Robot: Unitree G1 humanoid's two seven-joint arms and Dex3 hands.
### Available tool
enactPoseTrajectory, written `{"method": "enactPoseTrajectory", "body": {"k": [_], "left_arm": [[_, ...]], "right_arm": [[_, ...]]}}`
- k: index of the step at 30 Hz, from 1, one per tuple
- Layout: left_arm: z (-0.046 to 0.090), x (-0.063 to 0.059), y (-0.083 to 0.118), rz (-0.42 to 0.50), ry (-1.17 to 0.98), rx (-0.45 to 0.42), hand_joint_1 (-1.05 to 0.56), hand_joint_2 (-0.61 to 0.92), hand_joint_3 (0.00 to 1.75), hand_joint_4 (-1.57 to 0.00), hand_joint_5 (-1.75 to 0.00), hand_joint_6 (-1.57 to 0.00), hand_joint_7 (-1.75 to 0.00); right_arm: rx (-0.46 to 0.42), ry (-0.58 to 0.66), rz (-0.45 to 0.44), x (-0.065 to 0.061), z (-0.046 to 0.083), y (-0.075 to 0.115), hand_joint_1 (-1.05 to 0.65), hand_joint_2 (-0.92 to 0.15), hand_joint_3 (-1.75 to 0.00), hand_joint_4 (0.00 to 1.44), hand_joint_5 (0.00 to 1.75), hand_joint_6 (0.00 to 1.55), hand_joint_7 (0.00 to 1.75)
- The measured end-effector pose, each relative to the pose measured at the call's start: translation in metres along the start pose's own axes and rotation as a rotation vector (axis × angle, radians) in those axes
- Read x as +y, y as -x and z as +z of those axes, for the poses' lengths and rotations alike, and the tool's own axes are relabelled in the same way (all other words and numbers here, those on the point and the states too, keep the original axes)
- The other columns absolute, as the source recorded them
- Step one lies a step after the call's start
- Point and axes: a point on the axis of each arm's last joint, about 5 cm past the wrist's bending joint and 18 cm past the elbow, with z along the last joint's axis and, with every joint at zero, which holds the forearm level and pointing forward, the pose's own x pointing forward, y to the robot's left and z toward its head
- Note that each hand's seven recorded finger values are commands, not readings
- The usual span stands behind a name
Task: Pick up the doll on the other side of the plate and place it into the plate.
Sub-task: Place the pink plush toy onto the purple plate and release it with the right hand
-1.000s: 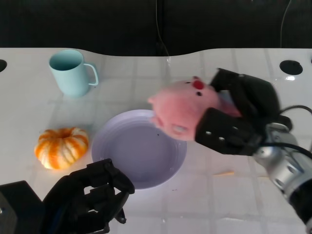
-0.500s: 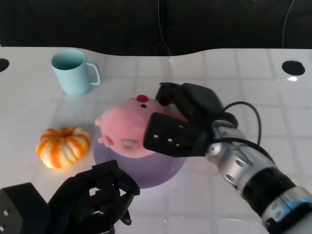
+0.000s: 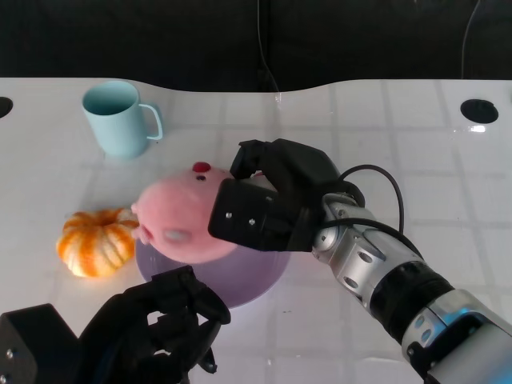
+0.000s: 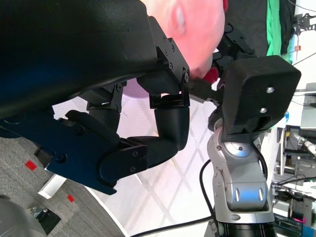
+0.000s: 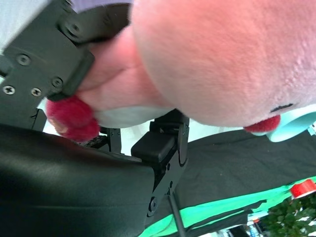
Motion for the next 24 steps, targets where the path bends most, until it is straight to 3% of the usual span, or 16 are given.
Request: {"method": "enactPoseTrajectory", "body": {"k": [3,5,8,16,24], "left_arm": [[0.0,0.0,0.0,0.0,0.0,0.0,-0.36,0.7,0.87,-0.65,-1.75,-0.67,-1.38],[0.0,0.0,0.0,0.001,0.0,0.0,-0.36,0.7,0.88,-0.65,-1.75,-0.67,-1.38],[0.0,0.0,0.0,0.002,0.0,0.0,-0.36,0.7,0.88,-0.65,-1.75,-0.67,-1.37],[0.0,0.0,0.0,0.002,-0.002,-0.001,-0.38,0.7,0.88,-0.65,-1.75,-0.67,-1.37],[0.002,0.0,0.001,0.005,-0.007,-0.008,-0.38,0.7,0.87,-0.64,-1.75,-0.68,-1.35]], "right_arm": [[0.0,0.007,0.05,-0.002,-0.002,0.0,-0.38,-0.92,-0.17,0.49,0.65,0.64,0.08],[-0.002,0.04,0.088,-0.003,-0.005,0.0,-0.48,-0.92,-0.19,0.38,0.43,0.54,0.02],[-0.021,0.094,0.125,-0.005,-0.008,0.001,-0.57,-0.92,-0.22,0.3,0.33,0.46,0.0],[-0.07,0.162,0.179,-0.023,-0.008,0.004,-0.66,-0.92,-0.24,0.26,0.25,0.35,0.0],[-0.143,0.176,0.172,-0.046,-0.007,0.023,-0.74,-0.92,-0.23,0.25,0.23,0.31,0.0]]}}
